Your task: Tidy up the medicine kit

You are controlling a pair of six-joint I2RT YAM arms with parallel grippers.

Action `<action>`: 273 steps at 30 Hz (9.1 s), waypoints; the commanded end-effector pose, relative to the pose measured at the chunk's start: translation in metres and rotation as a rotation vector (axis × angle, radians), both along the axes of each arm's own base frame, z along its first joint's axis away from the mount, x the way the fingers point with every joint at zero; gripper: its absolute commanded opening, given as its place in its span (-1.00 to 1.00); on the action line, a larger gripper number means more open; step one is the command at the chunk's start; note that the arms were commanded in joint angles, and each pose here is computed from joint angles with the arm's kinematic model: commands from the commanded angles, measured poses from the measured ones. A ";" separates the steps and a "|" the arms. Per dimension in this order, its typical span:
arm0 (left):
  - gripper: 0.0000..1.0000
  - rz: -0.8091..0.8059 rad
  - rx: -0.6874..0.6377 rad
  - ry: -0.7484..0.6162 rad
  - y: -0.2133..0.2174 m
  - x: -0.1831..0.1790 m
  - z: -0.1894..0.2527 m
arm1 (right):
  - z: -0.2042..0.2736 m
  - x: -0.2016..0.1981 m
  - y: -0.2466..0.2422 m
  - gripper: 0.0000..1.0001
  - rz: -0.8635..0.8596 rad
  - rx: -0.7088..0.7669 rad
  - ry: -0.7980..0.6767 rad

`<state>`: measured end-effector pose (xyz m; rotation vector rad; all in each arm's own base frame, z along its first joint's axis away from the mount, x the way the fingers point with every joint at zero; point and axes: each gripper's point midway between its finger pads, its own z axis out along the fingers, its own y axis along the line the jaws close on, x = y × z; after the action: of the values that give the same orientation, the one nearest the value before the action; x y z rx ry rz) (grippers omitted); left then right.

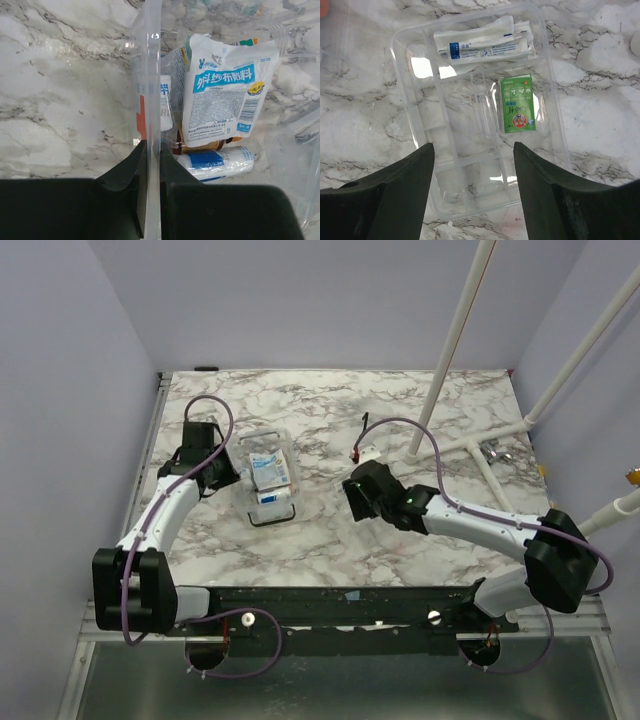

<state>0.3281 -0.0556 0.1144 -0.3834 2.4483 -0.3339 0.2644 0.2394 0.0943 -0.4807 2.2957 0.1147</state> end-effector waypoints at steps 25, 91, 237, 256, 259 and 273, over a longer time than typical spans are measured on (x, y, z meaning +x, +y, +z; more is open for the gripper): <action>-0.08 -0.018 -0.223 -0.086 -0.046 -0.062 0.013 | -0.022 0.027 0.006 0.24 0.237 0.020 0.010; 0.39 -0.147 -0.036 -0.448 -0.022 -0.083 0.097 | 0.038 0.050 0.003 -0.98 0.089 0.055 -0.068; 0.97 0.292 0.066 -0.400 0.038 -0.087 0.087 | 0.130 0.111 0.123 0.02 -0.129 0.209 -0.152; 0.97 0.237 0.046 -0.390 0.028 -0.084 0.083 | 0.043 0.202 0.033 0.26 -0.460 0.107 -0.158; 0.97 0.233 0.041 -0.388 0.027 -0.084 0.083 | 0.030 0.212 0.023 0.26 -0.494 0.111 -0.139; 0.97 0.222 0.024 -0.383 0.023 -0.083 0.083 | 0.002 0.243 -0.005 0.26 -0.589 0.142 -0.096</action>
<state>0.2422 -0.0277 0.1959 -0.5403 2.0186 -0.2258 0.4914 0.2347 0.0976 0.1951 2.2445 -0.0648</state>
